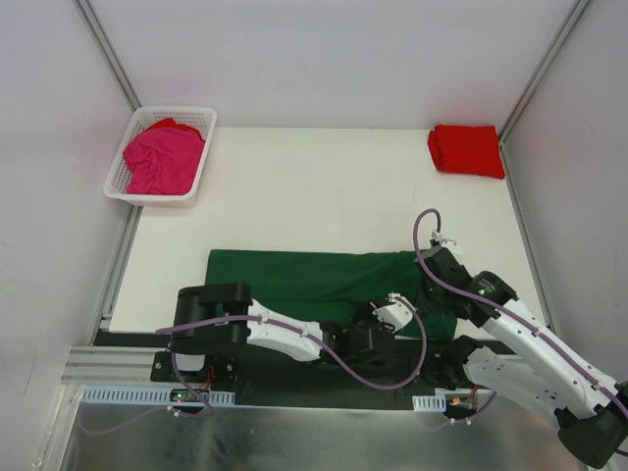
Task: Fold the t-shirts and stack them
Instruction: Fold the other side of the tshirt into a rectangle
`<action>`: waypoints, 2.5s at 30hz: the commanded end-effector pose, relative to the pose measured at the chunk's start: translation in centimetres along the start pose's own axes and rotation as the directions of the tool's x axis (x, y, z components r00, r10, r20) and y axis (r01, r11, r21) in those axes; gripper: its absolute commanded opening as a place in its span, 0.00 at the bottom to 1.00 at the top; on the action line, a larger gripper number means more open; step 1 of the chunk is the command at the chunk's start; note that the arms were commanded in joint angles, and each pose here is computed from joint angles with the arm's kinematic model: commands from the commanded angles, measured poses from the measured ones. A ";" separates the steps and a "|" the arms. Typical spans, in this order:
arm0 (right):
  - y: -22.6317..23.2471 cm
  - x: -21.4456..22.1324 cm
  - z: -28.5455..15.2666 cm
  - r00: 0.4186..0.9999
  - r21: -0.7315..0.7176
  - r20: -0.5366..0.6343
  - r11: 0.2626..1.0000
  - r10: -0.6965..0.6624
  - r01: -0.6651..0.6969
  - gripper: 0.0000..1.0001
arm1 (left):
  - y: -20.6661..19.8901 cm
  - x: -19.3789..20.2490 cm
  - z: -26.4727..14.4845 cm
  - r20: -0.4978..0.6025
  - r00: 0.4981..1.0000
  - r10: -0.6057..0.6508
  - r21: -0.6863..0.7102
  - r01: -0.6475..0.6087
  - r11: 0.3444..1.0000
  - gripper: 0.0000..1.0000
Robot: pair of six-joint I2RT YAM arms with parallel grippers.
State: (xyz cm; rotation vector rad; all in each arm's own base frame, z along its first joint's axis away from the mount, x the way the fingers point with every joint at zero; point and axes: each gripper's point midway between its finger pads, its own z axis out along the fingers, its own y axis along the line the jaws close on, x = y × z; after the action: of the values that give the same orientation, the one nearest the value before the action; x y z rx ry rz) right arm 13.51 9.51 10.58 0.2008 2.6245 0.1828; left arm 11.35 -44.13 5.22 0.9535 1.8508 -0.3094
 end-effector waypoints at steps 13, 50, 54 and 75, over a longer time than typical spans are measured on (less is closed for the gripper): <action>-0.2 -0.2 -0.3 1.000 0.009 0.007 1.000 -0.009 0.009 0.04 | -2.4 -0.4 1.0 0.019 1.000 -0.019 0.022 0.018 1.000 0.35; 0.1 -0.2 0.1 1.000 0.011 0.001 1.000 -0.010 0.010 0.04 | 0.2 -2.5 -1.7 0.075 0.997 -0.016 -0.001 0.016 1.000 0.17; -0.1 -0.1 0.0 1.000 0.014 0.002 1.000 -0.011 0.011 0.04 | -0.6 -2.2 -1.1 0.069 0.998 -0.016 -0.004 0.016 1.000 0.37; -0.5 0.2 0.1 1.000 0.022 -0.005 1.000 -0.012 0.012 0.04 | -2.2 -0.5 0.8 0.039 0.999 0.010 0.005 -0.010 1.000 0.37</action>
State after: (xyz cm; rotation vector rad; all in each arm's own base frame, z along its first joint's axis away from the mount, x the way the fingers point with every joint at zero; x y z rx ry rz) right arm 13.46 9.46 10.28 0.1984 2.6380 0.1667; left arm 10.53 -44.93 3.86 1.0009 1.8253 -0.2811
